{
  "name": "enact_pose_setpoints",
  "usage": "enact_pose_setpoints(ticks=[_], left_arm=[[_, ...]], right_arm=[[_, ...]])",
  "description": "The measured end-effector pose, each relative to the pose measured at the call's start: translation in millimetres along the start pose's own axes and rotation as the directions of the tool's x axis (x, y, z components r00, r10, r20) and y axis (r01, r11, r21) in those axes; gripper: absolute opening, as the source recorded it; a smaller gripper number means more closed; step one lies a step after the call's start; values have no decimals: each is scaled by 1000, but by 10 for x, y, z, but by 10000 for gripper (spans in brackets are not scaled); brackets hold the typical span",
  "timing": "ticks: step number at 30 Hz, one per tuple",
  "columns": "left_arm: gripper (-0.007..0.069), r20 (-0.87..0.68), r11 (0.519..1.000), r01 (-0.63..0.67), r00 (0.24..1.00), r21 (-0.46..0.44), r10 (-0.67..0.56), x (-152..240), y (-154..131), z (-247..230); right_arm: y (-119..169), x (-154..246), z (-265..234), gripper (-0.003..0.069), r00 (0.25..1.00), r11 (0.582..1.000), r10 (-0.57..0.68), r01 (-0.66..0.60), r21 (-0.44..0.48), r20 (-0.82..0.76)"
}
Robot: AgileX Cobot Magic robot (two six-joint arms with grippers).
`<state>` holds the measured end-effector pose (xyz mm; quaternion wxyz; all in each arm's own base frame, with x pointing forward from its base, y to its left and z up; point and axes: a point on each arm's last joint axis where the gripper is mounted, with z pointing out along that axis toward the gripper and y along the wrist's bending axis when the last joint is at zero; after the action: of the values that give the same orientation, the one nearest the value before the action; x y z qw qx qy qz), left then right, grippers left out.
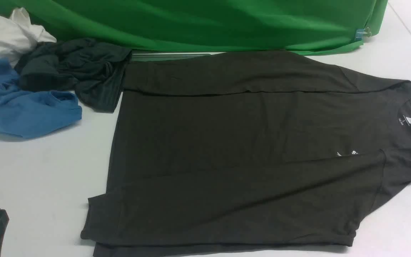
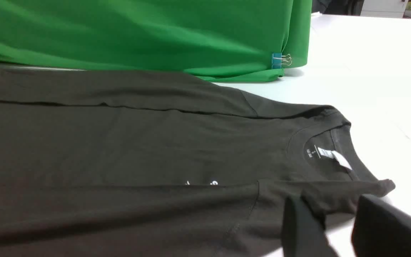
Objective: Fold a long-sleeved shirt on a white desktop.
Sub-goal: 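Grasp the left edge of the dark T-shirt lying flat on the table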
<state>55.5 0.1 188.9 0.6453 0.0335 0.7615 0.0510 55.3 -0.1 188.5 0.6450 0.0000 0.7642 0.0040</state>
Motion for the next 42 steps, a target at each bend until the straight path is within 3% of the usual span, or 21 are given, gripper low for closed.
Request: enact_pose_setpoints(ticks=[25,27,29,30,31,32,36,39,42], left_arm=[[21,8,1000,0,1000,-3,0,-7,3,0],[21,44,998,65,997,-3,-65,-40,5,-1],[21,106,959,283,953,24,-284,-99,6,-5],[21,112,954,298,948,27,-299,-105,8,-6],[21,162,892,449,878,51,-451,-152,25,-13],[21,187,853,518,833,64,-520,-175,39,-18],[21,261,757,648,718,86,-645,-231,98,-35],[21,219,773,620,742,137,-634,-366,50,-83],[21,171,851,459,845,253,-507,-730,-51,-273]], right_arm=[[0,0,0,242,1000,1000,0,0,0,0],[0,0,0,242,1000,1000,0,0,0,0],[0,0,0,242,1000,1000,0,0,0,0],[0,0,0,242,1000,1000,0,0,0,0],[0,0,0,242,1000,1000,0,0,0,0],[0,0,0,242,1000,1000,0,0,0,0],[0,0,0,242,1000,1000,0,0,0,0],[0,0,0,242,1000,1000,0,0,0,0],[0,0,0,242,1000,1000,0,0,0,0]])
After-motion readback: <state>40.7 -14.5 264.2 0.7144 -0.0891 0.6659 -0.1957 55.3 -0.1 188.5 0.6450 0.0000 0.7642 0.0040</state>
